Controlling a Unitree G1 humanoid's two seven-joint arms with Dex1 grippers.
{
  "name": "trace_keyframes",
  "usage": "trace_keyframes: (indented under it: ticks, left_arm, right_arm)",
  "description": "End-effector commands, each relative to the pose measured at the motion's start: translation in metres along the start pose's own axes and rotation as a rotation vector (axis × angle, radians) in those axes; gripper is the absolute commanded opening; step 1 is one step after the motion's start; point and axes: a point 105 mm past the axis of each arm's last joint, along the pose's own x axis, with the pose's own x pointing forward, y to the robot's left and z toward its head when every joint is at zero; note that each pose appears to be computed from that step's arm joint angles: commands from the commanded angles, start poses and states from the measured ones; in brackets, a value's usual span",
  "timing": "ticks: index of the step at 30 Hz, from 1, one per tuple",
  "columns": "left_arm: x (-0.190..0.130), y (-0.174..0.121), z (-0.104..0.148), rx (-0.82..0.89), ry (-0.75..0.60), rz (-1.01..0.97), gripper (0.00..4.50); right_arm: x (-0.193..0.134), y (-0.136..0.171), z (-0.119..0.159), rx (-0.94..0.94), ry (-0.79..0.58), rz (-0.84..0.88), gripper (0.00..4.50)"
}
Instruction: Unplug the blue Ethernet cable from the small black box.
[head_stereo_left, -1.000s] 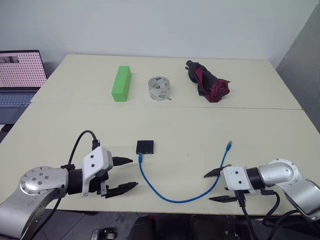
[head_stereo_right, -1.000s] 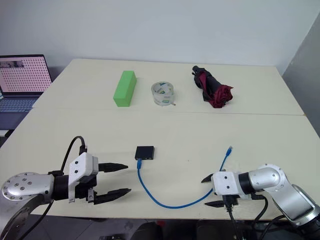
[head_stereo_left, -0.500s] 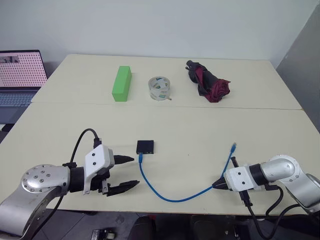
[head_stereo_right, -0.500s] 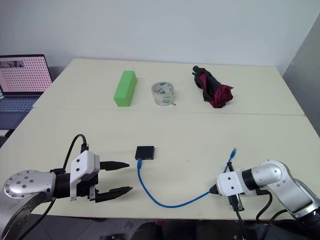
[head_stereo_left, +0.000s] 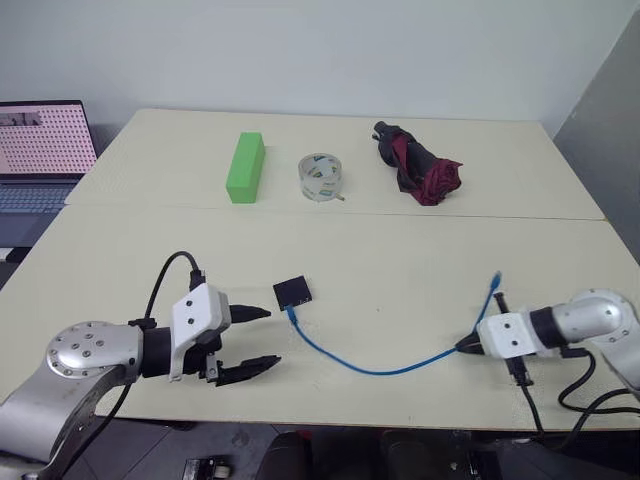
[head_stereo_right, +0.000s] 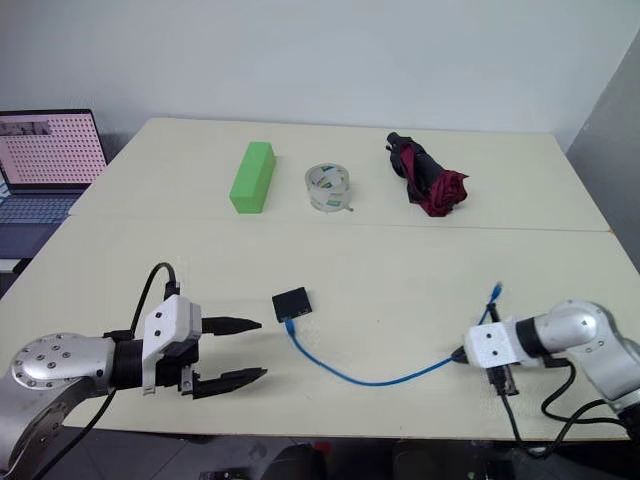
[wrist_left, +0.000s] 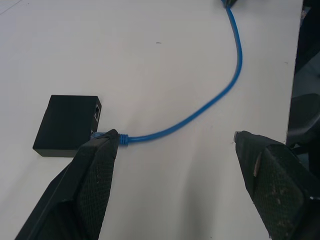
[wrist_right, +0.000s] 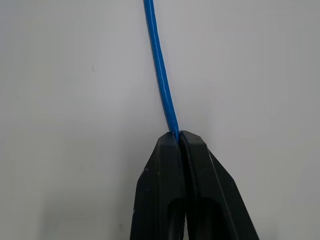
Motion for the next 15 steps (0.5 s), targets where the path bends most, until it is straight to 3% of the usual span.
trace_keyframes:
  ticks: [1,3,9,13,15]
  left_arm:
    - [-0.001,0.004,0.005,0.035,-0.006,-0.008,3.91]
    - [-0.001,0.006,0.005,0.037,-0.005,-0.007,3.91]
    - [-0.001,0.009,0.004,0.042,-0.002,0.000,3.91]
    - [-0.003,0.010,0.003,0.037,0.001,0.005,3.91]
    - [-0.007,0.011,-0.002,0.022,0.012,0.015,3.91]
  right_arm:
    - [-0.022,-0.008,-0.030,0.040,0.142,-0.050,0.03]
    - [-0.024,-0.011,-0.035,0.035,0.164,-0.062,0.03]
    - [-0.028,-0.017,-0.039,0.062,0.171,-0.089,1.20]
    - [-0.026,-0.022,-0.018,0.104,0.072,-0.097,2.17]
    - [-0.025,-0.028,0.007,0.152,-0.048,-0.126,2.59]
